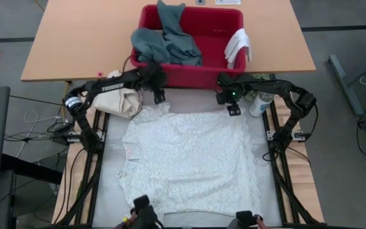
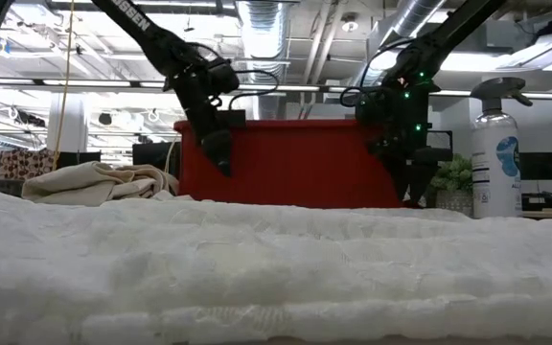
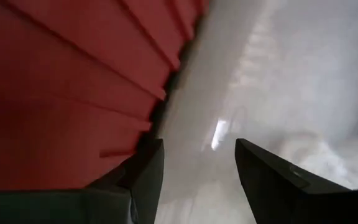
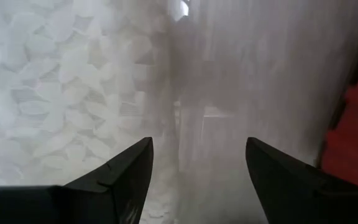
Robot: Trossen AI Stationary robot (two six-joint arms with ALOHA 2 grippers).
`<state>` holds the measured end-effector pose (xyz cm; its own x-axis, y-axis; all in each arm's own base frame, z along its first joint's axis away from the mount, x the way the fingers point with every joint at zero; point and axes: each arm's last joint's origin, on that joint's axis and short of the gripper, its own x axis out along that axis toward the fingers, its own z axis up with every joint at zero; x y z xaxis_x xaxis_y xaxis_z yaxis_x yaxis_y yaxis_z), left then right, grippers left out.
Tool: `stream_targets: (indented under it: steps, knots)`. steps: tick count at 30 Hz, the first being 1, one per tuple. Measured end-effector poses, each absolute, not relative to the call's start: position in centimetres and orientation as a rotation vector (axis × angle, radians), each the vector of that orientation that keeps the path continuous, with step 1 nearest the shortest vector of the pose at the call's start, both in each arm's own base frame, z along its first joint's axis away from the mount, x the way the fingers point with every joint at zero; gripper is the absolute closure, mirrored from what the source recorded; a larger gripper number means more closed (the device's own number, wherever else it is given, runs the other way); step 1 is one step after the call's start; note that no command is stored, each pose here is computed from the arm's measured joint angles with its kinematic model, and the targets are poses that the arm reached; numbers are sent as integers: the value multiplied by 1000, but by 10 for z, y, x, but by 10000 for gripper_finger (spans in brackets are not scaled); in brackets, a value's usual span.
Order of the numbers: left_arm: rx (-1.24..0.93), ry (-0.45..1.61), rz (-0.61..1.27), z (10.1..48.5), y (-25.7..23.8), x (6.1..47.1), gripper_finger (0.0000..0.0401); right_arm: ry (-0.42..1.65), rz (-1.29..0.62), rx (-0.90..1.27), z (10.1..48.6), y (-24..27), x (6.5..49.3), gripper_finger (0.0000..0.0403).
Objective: Fold Laundry from Bin
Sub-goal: Fold the white shirt
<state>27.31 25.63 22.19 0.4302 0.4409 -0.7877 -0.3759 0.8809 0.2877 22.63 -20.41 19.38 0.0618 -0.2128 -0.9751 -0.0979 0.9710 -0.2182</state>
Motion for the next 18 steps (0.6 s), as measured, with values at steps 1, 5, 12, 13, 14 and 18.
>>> stream_targets:
  steps: [1,5,12,13,14,18]
  knots:
    - [42,1003,527,221,261,269,214,1512,-88,-250,194,-204,226,121]
    - [-126,984,382,221,262,257,214,1514,-60,-227,193,-202,225,121]
    - [-304,930,-24,218,241,251,214,1487,4,-173,193,-198,224,121]
    - [-273,959,-26,213,238,251,214,1485,4,-173,193,-199,224,121]
    - [-236,995,-31,208,235,251,214,1483,5,-172,193,-199,224,121]
    - [-84,1075,-32,194,223,256,214,1473,15,-163,193,-198,225,121]
